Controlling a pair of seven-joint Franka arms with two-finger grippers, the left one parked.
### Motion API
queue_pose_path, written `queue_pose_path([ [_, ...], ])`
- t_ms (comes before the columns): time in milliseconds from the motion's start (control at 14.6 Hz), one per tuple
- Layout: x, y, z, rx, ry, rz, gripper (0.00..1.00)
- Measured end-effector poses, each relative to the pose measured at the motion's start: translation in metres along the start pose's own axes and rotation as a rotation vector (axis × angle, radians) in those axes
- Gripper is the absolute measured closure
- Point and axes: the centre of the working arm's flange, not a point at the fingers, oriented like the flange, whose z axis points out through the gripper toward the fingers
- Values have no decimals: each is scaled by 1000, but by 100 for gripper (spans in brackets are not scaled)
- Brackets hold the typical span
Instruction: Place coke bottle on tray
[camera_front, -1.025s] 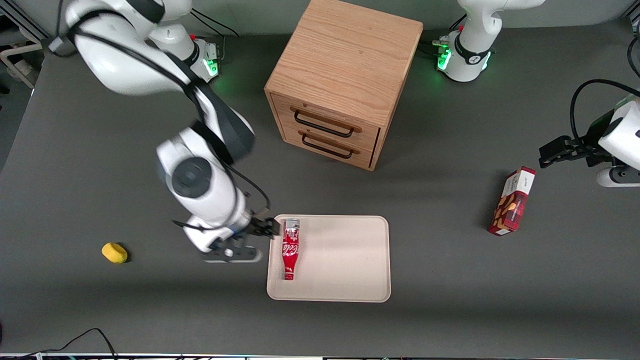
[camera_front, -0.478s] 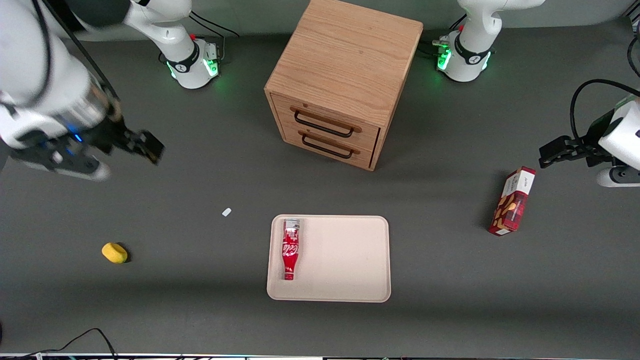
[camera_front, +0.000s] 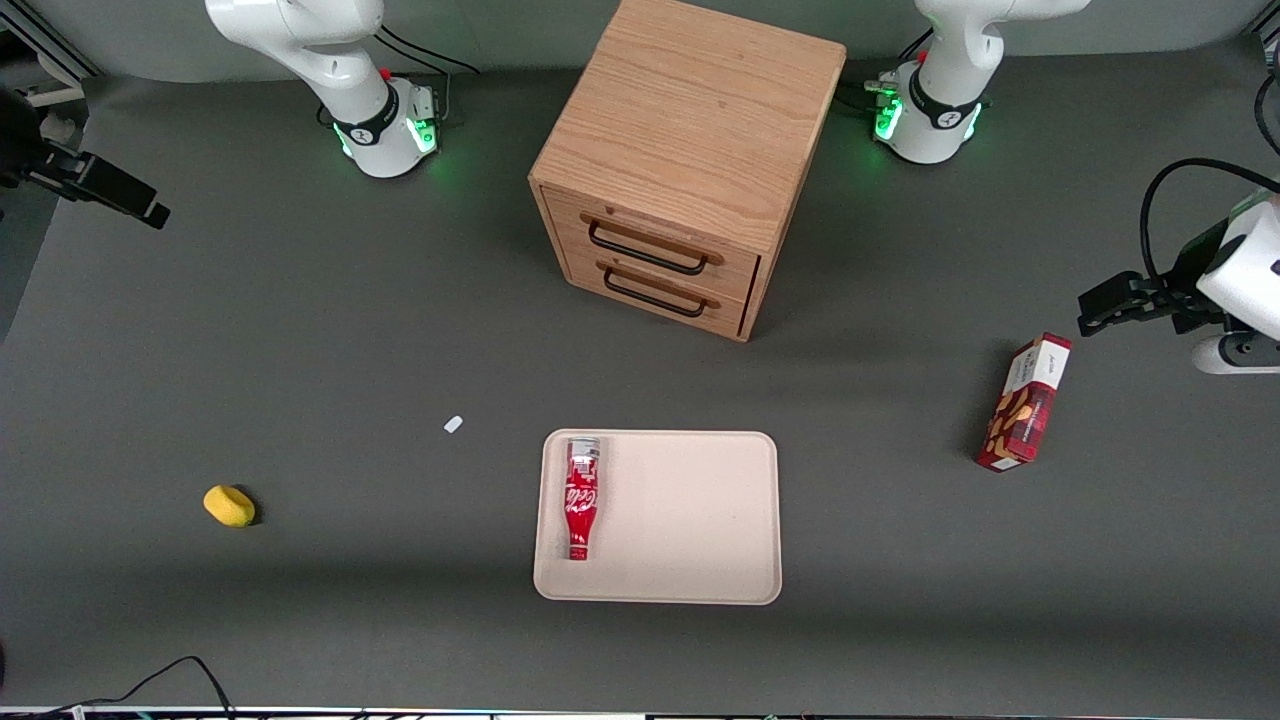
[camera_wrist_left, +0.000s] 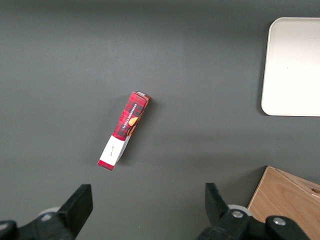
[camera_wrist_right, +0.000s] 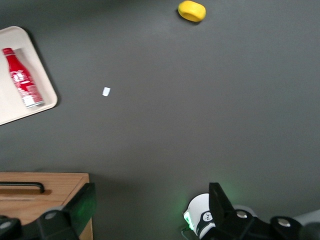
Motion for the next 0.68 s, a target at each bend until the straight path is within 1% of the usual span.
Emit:
queue_pose_path([
  [205,-15,13,29,2,2,3,0],
  [342,-25,13,29,6,15,-5,0],
  [478,-26,11,26,11,28,-9,0],
  [683,-23,9,29,11,27,-10,0],
])
